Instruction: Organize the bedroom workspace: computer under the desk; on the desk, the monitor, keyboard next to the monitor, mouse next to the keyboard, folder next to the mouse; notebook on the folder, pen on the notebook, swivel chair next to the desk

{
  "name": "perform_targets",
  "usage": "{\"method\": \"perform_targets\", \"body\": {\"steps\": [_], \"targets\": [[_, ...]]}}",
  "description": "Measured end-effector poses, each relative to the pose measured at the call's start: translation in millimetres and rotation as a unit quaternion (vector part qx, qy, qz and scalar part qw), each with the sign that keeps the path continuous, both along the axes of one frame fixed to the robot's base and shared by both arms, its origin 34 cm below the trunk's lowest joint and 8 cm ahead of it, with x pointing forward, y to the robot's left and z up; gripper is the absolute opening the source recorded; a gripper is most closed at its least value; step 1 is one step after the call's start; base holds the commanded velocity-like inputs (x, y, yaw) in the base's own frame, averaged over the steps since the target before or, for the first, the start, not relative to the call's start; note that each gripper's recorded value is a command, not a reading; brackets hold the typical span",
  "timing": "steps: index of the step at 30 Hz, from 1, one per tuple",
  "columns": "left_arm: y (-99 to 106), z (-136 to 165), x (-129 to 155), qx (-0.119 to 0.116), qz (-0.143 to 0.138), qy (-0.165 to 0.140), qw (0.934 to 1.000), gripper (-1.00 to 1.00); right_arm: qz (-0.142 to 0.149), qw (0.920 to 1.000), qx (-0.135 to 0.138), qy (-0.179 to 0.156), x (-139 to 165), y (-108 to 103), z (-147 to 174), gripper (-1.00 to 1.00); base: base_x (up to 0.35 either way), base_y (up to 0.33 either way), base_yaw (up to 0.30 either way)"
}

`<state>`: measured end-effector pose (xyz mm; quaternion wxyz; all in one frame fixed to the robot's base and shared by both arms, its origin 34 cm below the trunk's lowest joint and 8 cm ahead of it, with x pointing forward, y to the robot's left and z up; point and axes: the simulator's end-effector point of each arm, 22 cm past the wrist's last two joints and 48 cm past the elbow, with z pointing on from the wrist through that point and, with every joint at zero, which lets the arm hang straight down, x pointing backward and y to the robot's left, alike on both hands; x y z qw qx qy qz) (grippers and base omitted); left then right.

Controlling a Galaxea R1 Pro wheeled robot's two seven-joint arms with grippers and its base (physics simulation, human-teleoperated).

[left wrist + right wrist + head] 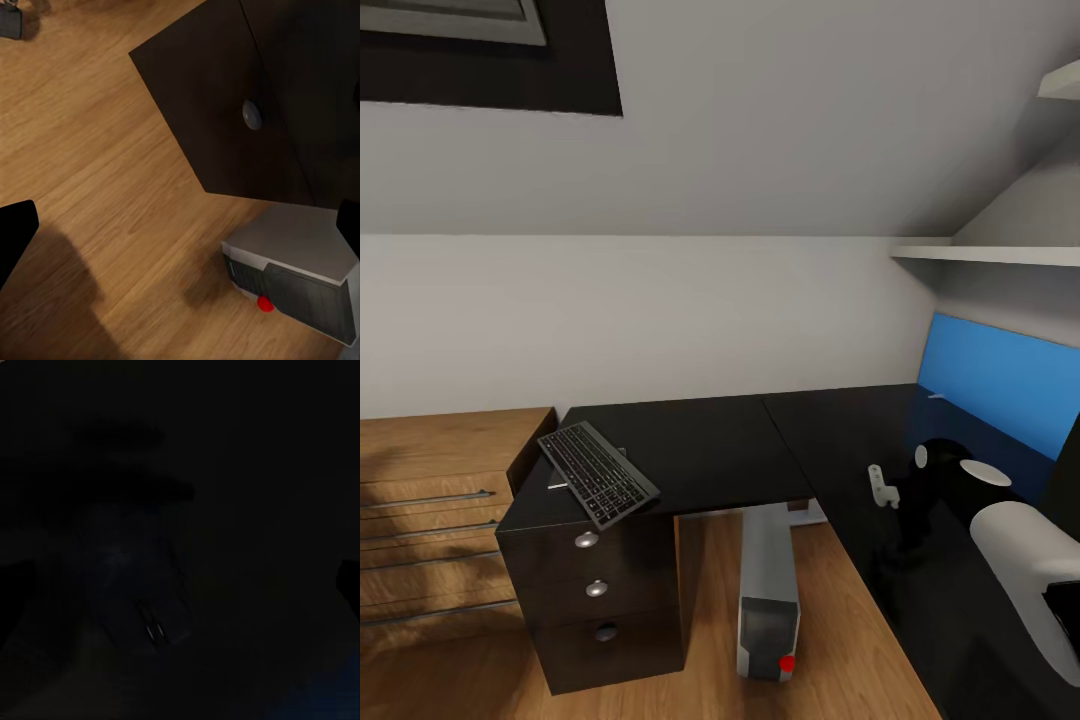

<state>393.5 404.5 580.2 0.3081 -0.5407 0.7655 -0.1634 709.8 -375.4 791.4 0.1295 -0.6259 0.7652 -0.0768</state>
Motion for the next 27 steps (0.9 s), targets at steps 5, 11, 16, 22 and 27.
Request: {"method": "perform_targets", "body": {"steps": [5,11,16,22,27], "targets": [[-0.4,-0.1,-0.1,0.000,0.000,0.000,1.0000,1.00,0.002,1.0000,0.002,0.000,0.7,2.3,3.8,1.00,0.000,0.000,0.000],[-0.6,-0.1,0.1,0.000,0.000,0.000,1.0000,1.00,0.003,0.9980,0.025,-0.058,29.9,16.6,48.6,1.00,0.000,0.000,0.000],[-0.5,0.0,0.2,0.000,0.000,0.000,1.0000,1.00,-0.040,0.9732,0.114,-0.196,74.8,65.7,158.3,1.00,0.000,0.000,0.000],[-0.6,0.0,0.3,0.000,0.000,-0.001,1.0000,1.00,-0.127,0.9324,0.211,-0.265,80.2,128.6,244.1,1.00,0.000,0.000,0.000],[-1.1,0.2,0.9,-0.001,0.000,-0.001,1.0000,1.00,-0.175,0.8962,0.334,-0.234,57.0,223.7,272.8,1.00,0.000,0.000,0.000]]}}
